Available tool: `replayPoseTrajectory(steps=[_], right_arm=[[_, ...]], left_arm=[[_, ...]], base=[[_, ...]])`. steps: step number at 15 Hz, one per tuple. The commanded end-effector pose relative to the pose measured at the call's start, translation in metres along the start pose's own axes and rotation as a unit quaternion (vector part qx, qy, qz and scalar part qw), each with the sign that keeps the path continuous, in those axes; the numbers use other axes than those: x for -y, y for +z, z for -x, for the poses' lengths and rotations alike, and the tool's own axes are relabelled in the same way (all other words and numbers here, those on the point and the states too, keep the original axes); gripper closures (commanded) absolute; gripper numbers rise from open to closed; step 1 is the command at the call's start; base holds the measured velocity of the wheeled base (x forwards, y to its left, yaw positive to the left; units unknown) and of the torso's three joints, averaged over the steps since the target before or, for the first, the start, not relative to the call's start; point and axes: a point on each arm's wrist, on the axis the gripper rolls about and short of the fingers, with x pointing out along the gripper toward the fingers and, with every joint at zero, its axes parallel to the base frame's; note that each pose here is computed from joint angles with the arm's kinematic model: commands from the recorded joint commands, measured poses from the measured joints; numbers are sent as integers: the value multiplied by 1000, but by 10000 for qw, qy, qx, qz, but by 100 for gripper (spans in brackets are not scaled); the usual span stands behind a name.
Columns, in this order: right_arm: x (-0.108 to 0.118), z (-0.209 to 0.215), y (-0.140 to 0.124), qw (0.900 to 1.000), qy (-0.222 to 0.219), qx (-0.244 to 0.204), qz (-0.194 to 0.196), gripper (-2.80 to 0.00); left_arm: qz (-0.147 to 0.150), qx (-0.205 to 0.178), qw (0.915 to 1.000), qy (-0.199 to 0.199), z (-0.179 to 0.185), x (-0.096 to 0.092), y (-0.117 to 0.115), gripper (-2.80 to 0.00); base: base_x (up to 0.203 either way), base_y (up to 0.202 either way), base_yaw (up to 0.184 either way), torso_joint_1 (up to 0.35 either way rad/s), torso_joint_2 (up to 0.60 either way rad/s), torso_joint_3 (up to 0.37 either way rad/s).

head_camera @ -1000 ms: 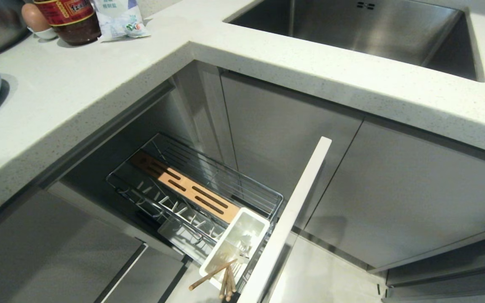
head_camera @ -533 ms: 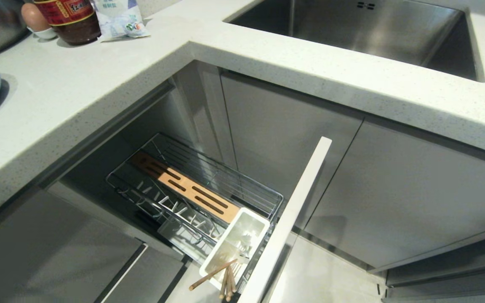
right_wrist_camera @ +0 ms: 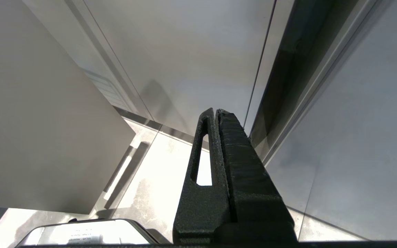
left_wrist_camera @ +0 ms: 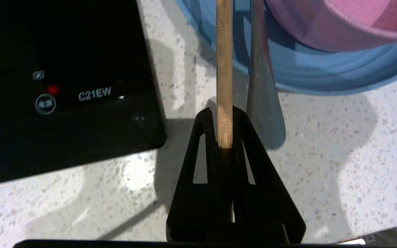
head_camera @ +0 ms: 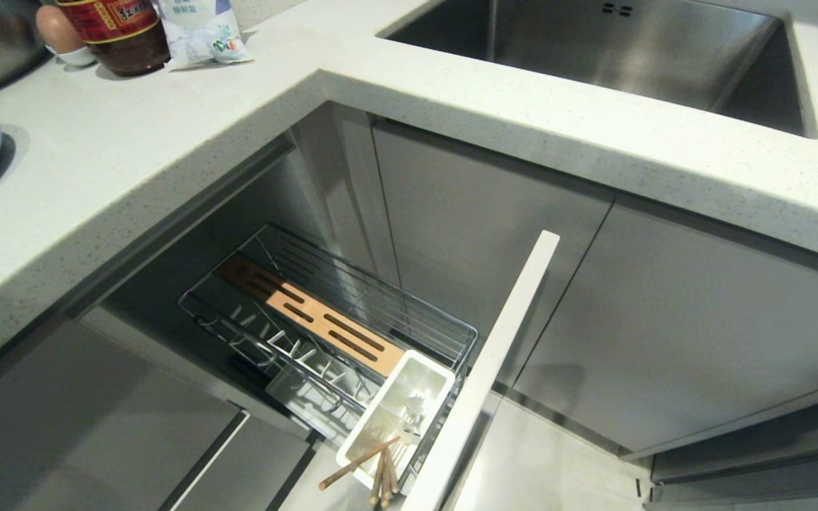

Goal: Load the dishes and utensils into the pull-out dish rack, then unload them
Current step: Take the chopsticks out of the cupboard

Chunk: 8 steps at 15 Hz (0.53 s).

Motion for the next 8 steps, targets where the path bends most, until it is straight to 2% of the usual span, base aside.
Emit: replayPoseTrajectory(steps=[1,8], right_arm=[[0,0,0,10000,3,17,-3,0],[0,0,0,10000,-3,24,-3,0]], left_arm=[[-5,-19,10000,-19,-8,1,5,0],[4,-121,9999,-68,-18,1,8,0]], base=[[0,0,0,0,0,0],[0,0,0,0,0,0]])
